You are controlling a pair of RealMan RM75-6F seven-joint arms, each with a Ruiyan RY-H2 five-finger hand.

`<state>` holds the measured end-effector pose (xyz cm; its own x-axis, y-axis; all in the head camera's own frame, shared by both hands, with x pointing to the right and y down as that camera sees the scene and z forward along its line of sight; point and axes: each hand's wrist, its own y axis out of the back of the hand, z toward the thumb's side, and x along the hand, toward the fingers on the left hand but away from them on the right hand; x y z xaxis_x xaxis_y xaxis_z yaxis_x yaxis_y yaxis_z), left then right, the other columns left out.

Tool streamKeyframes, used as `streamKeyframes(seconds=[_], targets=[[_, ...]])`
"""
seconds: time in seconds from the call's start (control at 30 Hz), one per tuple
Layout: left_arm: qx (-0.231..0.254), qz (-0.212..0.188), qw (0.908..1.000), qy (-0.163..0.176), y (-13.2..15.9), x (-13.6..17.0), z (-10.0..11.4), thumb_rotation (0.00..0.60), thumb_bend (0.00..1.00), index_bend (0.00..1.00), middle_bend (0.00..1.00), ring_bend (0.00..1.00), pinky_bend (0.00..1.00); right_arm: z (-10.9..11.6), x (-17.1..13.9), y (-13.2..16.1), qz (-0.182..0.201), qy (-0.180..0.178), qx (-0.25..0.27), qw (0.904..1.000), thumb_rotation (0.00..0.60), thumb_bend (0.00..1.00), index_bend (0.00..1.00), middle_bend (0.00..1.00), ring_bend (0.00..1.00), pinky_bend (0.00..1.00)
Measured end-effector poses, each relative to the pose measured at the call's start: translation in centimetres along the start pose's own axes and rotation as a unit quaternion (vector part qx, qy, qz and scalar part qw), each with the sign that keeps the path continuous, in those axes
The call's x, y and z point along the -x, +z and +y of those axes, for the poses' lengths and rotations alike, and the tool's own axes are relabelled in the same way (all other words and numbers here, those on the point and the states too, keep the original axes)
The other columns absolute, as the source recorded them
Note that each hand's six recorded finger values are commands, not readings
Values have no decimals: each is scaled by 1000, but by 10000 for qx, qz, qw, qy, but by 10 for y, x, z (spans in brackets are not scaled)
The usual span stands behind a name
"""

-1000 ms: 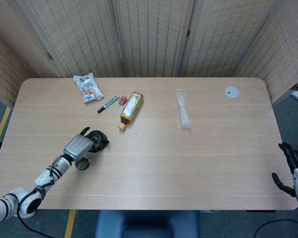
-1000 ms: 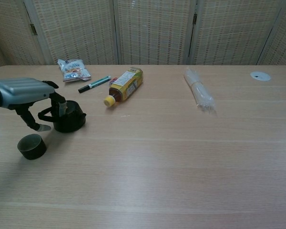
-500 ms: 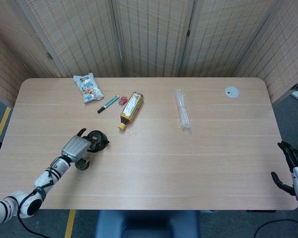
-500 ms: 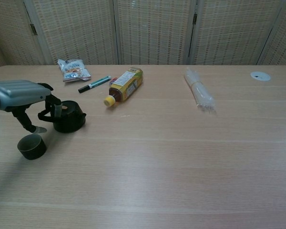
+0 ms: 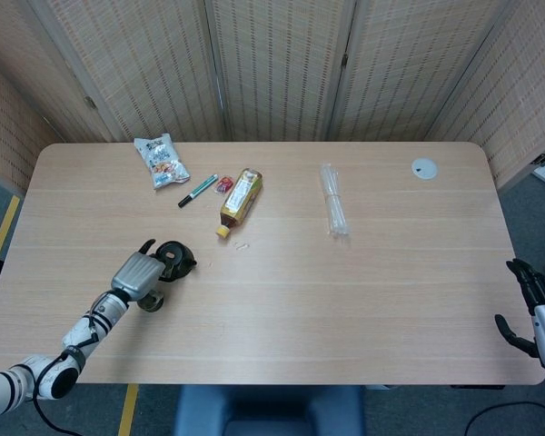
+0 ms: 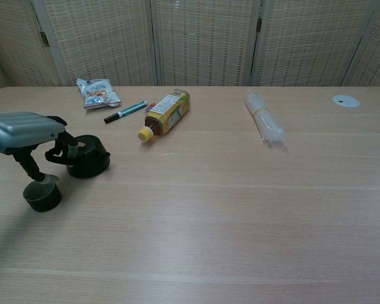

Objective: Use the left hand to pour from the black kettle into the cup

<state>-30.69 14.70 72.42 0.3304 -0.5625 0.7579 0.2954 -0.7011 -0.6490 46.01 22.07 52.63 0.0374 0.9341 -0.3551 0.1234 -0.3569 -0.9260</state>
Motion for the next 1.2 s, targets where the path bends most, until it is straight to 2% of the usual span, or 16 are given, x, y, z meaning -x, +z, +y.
streamKeyframes(seconds=[0.37,0.7,1.2], targets=[[49,55,9999,-120,-1,0,-4,600,228,471,471,393,0,0,1,0,-13,-1,13,10000,600,353,75,137,177,0],[123,-13,9998,-162,1,3,-11,600,214,512,517,419,0,0,2,0,-11,8,17,10000,600,352,79,137,175,0],[126,-66,9998,-105,4,1,-12,600,215,653,670,523,0,0,1,-3,-62,-1,31,10000,600,353,79,137,179,0]])
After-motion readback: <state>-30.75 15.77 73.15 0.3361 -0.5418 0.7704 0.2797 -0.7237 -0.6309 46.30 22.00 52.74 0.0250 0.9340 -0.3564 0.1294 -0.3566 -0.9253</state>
